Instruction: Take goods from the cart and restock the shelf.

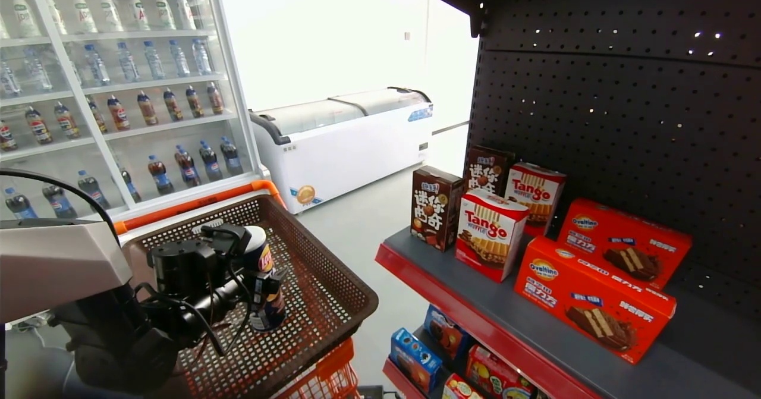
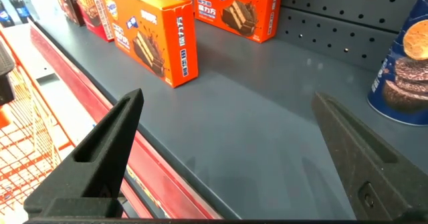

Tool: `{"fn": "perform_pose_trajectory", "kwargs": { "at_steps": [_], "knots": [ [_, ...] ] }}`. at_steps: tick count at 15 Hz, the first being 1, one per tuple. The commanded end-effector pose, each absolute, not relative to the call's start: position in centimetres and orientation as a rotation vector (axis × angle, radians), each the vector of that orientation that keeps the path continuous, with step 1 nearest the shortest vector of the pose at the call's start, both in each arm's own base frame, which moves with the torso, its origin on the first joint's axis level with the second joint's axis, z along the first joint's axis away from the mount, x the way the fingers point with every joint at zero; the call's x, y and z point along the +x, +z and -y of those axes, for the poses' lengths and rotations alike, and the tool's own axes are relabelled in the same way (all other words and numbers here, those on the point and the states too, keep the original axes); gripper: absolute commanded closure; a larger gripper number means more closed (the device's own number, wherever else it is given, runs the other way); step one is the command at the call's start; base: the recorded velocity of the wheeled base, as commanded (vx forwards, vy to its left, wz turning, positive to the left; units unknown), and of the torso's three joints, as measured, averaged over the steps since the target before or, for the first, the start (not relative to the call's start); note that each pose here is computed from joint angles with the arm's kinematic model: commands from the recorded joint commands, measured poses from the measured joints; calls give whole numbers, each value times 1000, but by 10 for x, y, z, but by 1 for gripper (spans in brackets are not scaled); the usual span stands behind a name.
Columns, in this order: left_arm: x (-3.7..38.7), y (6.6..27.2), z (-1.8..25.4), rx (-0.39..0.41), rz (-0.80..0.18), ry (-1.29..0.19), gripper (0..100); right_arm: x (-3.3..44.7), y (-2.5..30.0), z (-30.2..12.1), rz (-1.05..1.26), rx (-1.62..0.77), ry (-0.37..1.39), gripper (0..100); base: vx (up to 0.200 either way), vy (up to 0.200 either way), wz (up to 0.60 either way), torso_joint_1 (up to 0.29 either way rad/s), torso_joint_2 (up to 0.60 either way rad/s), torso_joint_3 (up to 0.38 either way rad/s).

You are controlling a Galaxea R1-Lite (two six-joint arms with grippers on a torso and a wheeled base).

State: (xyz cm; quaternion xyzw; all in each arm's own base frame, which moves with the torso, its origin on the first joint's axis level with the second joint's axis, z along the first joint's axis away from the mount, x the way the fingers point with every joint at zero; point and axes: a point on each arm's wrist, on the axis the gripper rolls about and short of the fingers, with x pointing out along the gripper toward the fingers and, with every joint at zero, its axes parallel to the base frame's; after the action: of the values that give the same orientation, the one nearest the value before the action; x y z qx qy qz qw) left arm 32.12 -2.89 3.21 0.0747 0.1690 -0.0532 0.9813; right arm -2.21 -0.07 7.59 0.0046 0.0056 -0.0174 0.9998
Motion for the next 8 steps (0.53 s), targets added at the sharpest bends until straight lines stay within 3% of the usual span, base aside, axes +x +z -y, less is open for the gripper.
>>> {"fn": "perform_pose_trajectory", "kwargs": {
  "at_steps": [1,6,8],
  "knots": [
    [322,31,31,151,-341,-114,100,-22,76,1,-12,9,-34,0,0,0,0,0,0,0],
    [320,31,39,167,-363,-142,100,-22,76,1,-12,9,-35,0,0,0,0,0,0,0],
    [316,43,51,176,-326,-175,100,-22,76,1,-12,9,-35,0,0,0,0,0,0,0]
  ]
}}
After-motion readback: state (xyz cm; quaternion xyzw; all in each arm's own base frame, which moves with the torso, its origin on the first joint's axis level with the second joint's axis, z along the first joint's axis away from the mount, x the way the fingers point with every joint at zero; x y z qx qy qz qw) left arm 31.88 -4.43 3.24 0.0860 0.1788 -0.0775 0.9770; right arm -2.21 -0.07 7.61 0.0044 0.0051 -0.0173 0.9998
